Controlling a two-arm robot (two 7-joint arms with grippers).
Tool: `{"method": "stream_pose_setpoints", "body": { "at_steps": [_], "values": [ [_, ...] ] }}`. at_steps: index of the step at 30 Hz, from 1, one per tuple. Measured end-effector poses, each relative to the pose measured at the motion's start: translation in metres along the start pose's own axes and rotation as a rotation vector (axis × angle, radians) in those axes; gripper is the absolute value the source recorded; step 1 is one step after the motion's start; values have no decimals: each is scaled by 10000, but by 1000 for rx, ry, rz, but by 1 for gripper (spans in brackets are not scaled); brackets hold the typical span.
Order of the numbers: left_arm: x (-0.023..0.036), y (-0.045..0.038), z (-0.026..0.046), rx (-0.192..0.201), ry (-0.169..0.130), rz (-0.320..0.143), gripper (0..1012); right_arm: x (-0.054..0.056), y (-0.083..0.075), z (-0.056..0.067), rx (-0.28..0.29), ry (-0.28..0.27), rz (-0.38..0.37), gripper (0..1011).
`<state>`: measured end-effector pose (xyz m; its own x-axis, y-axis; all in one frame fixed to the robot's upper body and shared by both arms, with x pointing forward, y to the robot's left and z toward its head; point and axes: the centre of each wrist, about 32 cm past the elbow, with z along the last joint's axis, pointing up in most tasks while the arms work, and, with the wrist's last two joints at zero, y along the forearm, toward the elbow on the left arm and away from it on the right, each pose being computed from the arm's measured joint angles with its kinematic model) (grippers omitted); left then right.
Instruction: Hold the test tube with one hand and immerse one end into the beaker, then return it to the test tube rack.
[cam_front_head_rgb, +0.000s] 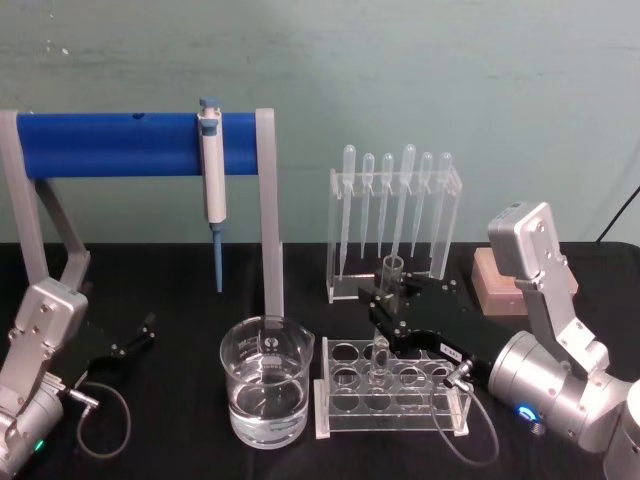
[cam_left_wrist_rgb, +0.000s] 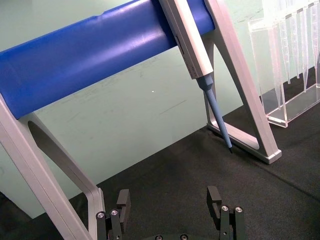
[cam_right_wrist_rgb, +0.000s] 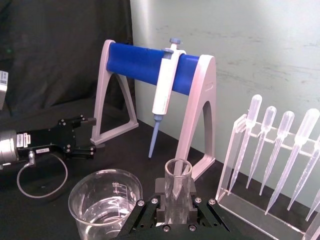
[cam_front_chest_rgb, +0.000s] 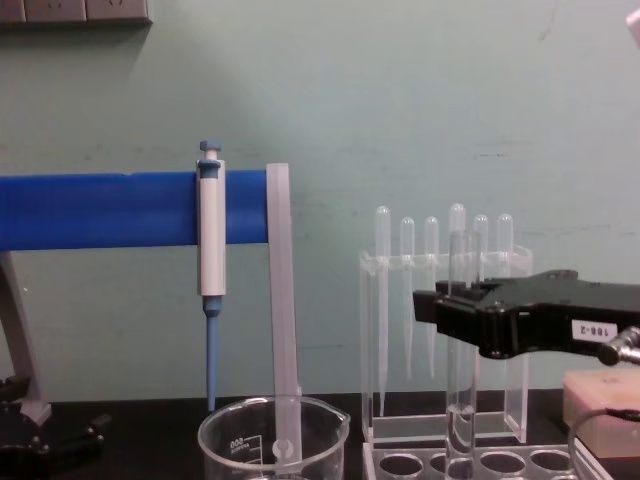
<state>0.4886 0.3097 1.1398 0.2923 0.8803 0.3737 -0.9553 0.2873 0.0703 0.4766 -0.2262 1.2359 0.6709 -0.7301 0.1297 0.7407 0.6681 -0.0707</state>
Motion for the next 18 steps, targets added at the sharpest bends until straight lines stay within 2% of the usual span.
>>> {"method": "stream_pose_setpoints", "body": {
  "at_steps": [18],
  "values": [
    [0, 0, 0, 0, 0, 0, 1000, -17, -3, -176, -2, 9, -8, 225]
  ]
}}
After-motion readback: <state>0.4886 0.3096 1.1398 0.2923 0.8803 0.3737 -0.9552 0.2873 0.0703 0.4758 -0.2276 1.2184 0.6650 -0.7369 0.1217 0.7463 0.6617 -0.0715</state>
